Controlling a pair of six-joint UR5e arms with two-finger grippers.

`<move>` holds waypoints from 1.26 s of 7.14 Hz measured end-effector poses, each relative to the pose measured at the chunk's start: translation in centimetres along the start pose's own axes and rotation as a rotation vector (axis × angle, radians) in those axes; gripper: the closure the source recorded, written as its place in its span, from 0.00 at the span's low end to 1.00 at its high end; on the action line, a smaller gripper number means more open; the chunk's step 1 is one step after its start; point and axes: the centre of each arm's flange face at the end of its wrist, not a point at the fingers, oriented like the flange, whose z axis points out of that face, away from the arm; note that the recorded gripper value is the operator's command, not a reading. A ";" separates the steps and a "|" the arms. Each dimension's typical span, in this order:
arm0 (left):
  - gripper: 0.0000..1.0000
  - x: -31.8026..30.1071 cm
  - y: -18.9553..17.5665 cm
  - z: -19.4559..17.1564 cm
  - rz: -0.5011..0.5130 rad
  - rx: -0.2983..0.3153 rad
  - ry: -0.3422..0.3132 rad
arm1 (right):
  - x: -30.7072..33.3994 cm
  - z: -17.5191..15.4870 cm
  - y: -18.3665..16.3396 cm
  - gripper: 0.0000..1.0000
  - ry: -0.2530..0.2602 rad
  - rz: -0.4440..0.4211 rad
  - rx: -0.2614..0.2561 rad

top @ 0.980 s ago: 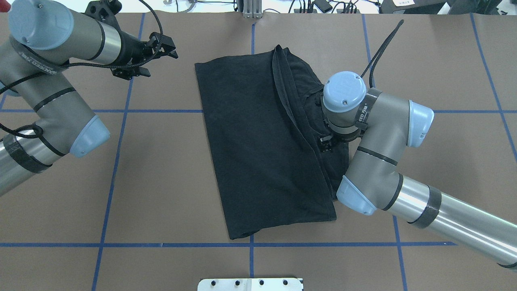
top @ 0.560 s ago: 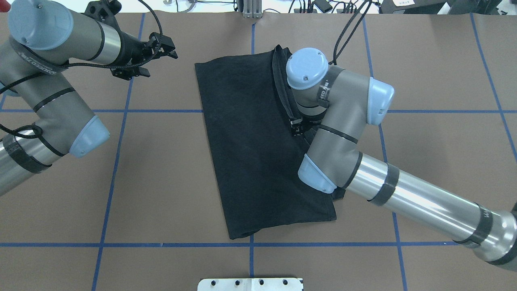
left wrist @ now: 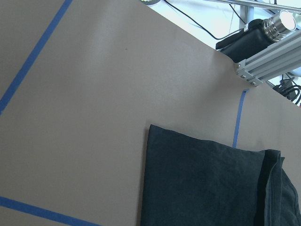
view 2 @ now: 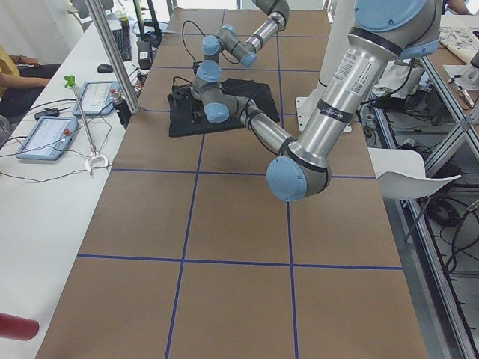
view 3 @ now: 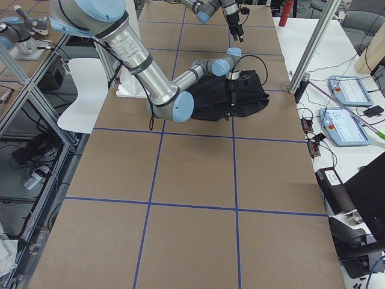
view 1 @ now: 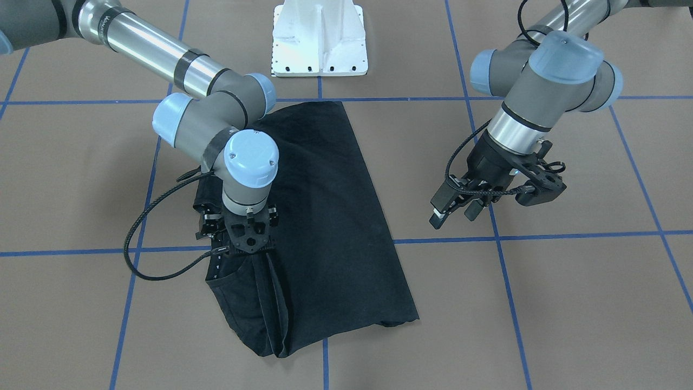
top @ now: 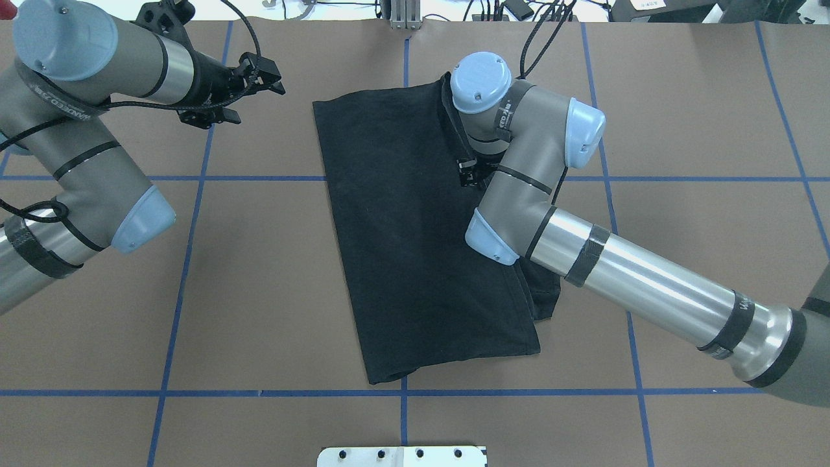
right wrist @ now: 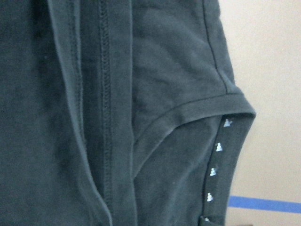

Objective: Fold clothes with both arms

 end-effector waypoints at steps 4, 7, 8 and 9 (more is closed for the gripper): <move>0.00 0.8 0.1 -0.3 0.004 0.001 0.010 | 3.0 -4.2 0.4 0.00 -0.068 0.158 0.013; 0.00 1.1 0.4 -1.2 0.017 0.012 0.030 | 5.2 -5.1 9.4 0.00 -0.286 0.717 0.012; 0.00 1.2 0.5 -1.5 0.025 0.018 0.037 | 6.6 -3.6 13.0 0.00 -0.401 0.886 -0.002; 0.00 1.4 0.6 -1.7 0.032 0.021 0.042 | 8.2 -2.1 15.9 0.00 -0.503 1.006 -0.026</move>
